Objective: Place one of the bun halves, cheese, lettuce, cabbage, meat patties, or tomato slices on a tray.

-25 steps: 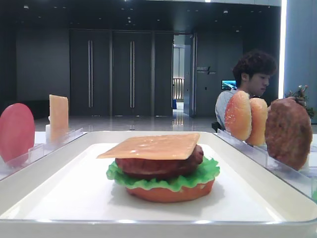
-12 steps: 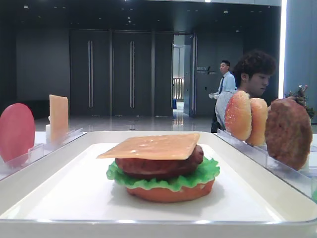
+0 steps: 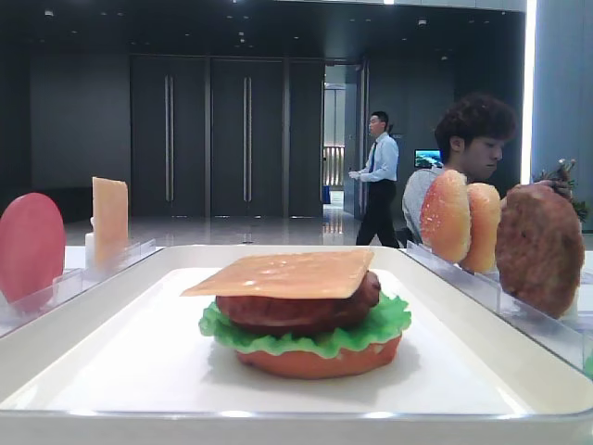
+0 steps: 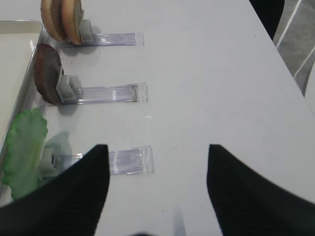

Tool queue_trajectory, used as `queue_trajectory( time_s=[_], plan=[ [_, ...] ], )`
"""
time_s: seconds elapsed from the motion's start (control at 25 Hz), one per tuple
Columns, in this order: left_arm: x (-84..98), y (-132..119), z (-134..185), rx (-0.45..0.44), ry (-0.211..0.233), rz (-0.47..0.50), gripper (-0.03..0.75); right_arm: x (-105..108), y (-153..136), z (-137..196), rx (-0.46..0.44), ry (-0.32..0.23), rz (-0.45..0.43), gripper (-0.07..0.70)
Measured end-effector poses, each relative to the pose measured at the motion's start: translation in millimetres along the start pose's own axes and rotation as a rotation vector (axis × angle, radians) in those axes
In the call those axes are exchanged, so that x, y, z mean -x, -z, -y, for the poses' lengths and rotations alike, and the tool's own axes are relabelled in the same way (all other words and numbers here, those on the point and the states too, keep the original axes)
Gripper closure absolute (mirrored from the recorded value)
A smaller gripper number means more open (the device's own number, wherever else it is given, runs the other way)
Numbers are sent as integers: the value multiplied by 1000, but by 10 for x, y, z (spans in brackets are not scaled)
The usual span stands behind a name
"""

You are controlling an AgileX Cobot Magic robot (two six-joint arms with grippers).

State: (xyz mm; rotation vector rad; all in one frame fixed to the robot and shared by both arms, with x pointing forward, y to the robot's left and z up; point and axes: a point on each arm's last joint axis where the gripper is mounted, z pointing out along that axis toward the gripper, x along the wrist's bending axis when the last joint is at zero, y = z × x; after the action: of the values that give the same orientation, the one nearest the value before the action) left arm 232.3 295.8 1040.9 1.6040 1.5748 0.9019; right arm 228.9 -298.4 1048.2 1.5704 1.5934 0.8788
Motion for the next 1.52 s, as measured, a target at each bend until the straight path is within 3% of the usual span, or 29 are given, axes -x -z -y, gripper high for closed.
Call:
queue_trajectory(
  time_s=[0.76,1.52],
  plan=[
    [0,0,0,0,0,0,481,0,0,0,0,0,0,216],
    [0,0,0,0,0,0,486,0,0,0,0,0,0,216]
  ],
)
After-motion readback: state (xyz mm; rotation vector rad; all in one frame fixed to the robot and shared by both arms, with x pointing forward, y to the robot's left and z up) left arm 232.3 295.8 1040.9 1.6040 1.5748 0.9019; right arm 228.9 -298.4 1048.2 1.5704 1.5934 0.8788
